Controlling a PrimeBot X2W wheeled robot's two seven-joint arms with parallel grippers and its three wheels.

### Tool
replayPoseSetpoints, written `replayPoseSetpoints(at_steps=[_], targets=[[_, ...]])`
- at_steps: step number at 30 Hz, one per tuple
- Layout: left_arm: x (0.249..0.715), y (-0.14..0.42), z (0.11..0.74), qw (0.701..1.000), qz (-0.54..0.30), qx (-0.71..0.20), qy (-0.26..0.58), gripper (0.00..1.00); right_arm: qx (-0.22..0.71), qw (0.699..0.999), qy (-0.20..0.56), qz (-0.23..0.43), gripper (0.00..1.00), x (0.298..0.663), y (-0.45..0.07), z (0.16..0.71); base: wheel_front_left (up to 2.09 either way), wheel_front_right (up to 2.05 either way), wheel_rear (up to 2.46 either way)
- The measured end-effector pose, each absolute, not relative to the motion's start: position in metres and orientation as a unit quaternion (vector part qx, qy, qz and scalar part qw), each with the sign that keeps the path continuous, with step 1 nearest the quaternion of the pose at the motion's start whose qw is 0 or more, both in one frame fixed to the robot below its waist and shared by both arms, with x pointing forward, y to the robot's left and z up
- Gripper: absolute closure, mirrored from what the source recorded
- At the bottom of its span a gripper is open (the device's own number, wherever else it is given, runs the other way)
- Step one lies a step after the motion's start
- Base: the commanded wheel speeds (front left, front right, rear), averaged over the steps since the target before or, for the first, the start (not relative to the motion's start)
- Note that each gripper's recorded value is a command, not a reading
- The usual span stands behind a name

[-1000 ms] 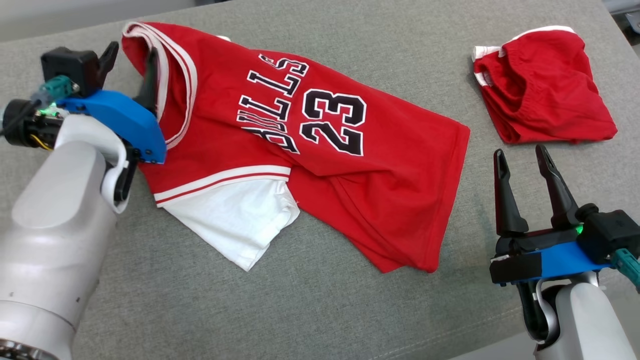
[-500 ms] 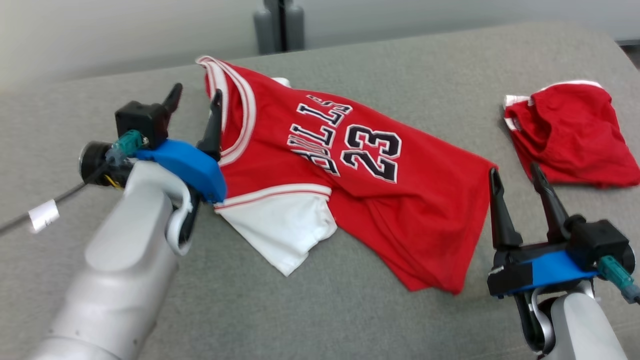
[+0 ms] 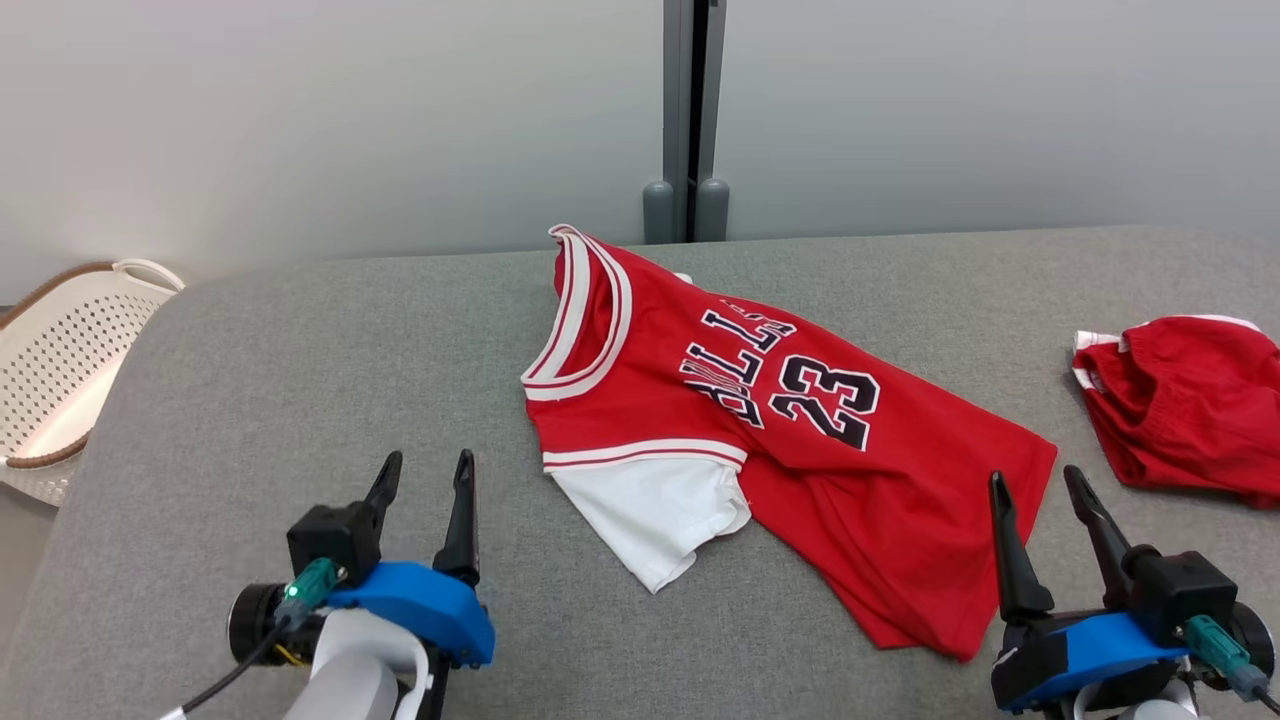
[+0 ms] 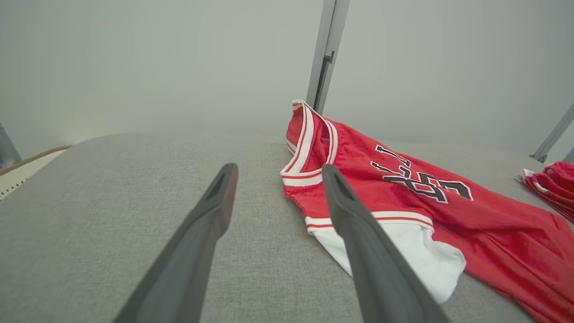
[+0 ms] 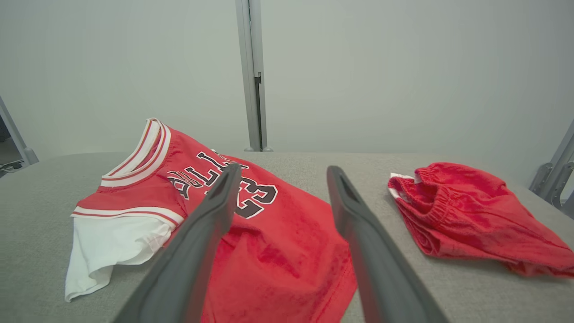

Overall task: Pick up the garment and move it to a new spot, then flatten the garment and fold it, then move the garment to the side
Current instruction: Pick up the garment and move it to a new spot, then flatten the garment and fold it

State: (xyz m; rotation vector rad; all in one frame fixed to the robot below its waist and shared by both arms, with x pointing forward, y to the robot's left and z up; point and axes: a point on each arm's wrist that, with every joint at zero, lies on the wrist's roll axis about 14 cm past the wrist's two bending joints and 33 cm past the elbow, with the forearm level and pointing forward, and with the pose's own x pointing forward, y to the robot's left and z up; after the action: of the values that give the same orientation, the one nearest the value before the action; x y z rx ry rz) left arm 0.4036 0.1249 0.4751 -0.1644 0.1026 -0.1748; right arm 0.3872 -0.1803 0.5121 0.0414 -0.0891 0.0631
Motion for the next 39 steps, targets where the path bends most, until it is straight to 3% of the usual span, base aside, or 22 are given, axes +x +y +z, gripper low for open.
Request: replayPoseSetpoints(at_steps=[9,39], targets=[[0.369,0.137,0.471,0.994,-0.056,-0.088,0.039,0.0,0.043,0.998,-0.038,0.038,0.0,0.371,-0.175,0.507,0.0,0.0,0.0],[0.362,0.131,0.457,0.993,-0.065,-0.084,0.055,0.0,0.043,0.998,-0.011,0.038,0.0,0.373,-0.174,0.49,0.0,0.0,0.0]])
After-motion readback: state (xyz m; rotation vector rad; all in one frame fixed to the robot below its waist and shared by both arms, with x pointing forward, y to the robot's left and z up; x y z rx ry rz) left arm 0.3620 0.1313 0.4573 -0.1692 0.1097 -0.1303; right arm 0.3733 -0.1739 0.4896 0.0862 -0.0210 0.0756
